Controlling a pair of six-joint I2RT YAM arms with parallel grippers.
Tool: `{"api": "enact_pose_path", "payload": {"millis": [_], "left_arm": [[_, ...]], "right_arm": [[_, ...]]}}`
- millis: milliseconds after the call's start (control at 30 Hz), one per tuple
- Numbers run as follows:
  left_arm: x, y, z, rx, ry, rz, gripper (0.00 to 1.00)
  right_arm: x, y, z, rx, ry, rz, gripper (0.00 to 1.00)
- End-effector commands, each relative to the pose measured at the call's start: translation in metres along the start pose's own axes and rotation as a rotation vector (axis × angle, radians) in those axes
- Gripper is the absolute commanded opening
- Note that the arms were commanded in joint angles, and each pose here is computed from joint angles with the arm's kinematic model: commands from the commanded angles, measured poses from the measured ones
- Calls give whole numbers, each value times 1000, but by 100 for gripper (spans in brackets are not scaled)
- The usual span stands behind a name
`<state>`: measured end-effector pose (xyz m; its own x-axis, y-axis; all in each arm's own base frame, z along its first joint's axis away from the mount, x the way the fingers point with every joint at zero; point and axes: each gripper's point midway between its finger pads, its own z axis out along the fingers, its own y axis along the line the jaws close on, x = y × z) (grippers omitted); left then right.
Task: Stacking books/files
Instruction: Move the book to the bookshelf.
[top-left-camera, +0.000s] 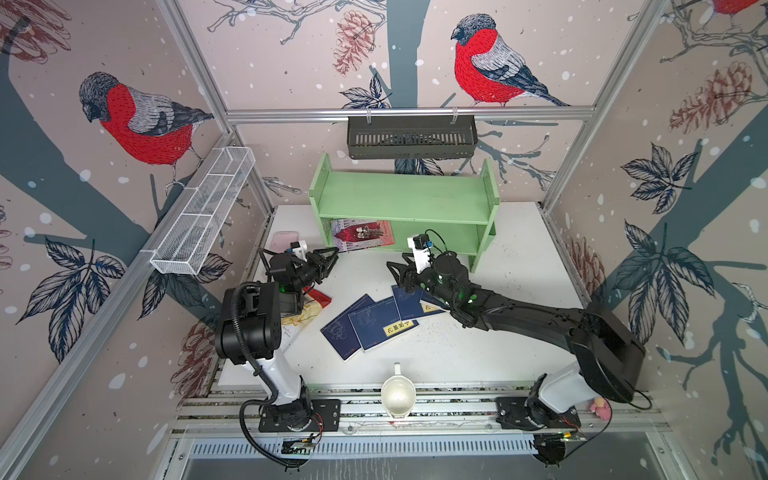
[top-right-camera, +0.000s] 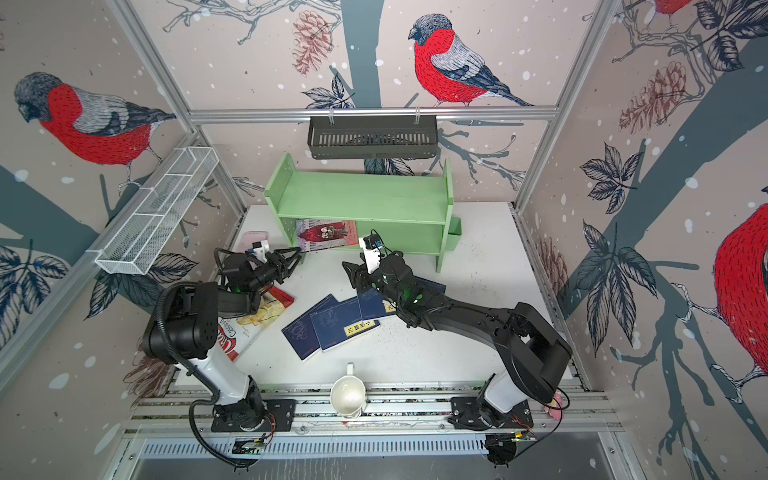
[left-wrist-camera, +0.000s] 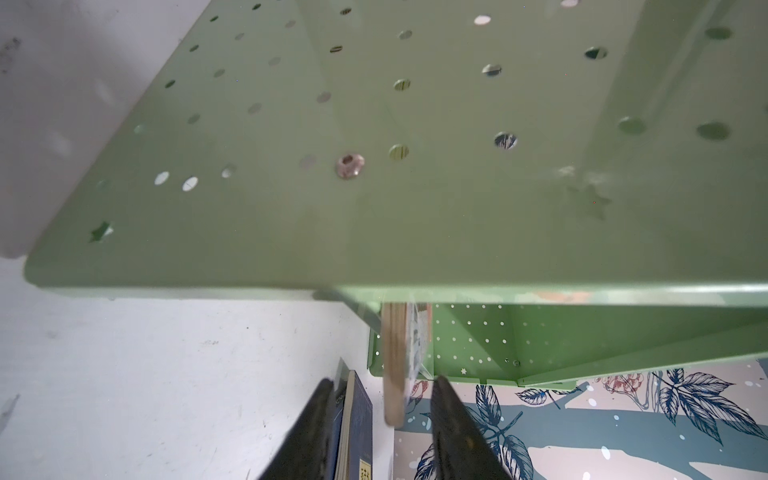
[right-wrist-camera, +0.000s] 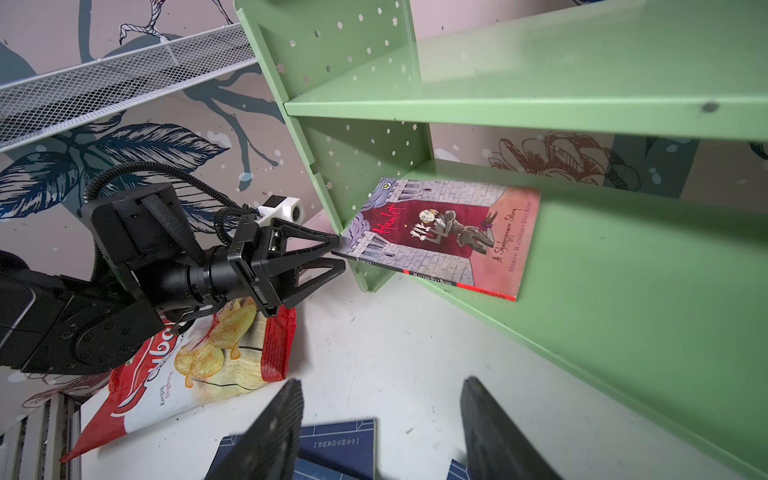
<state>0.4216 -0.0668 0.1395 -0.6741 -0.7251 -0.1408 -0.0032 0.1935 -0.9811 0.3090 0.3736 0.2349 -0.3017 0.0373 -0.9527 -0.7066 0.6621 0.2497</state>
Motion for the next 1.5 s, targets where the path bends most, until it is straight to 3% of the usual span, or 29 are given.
{"api": "enact_pose_path", "payload": {"millis": [0,267,600,1300,1333,1400,1467], "left_arm": [[-5,-11,3,30,-11,40,36],[-11,-10,9,31,-12,17,28],[-11,0,10,-2,-11,-18,1],[-24,-4,-3,-111,2,101,0],[-24,-4,-4,-113,0,105,4],[-24,-6,-5,-110,-4,116,26],[-22,-8,-8,-114,-10,118,38]], "right_arm": [[-4,0,-1,6,-15,4,62],[-4,0,-1,5,-18,8,61],[1,-4,2,25,3,32,62],[12,-19,32,100,58,-15,62],[12,-20,33,100,57,-14,62],[12,-19,35,94,55,-12,62],[12,-19,37,89,52,-10,62]]}}
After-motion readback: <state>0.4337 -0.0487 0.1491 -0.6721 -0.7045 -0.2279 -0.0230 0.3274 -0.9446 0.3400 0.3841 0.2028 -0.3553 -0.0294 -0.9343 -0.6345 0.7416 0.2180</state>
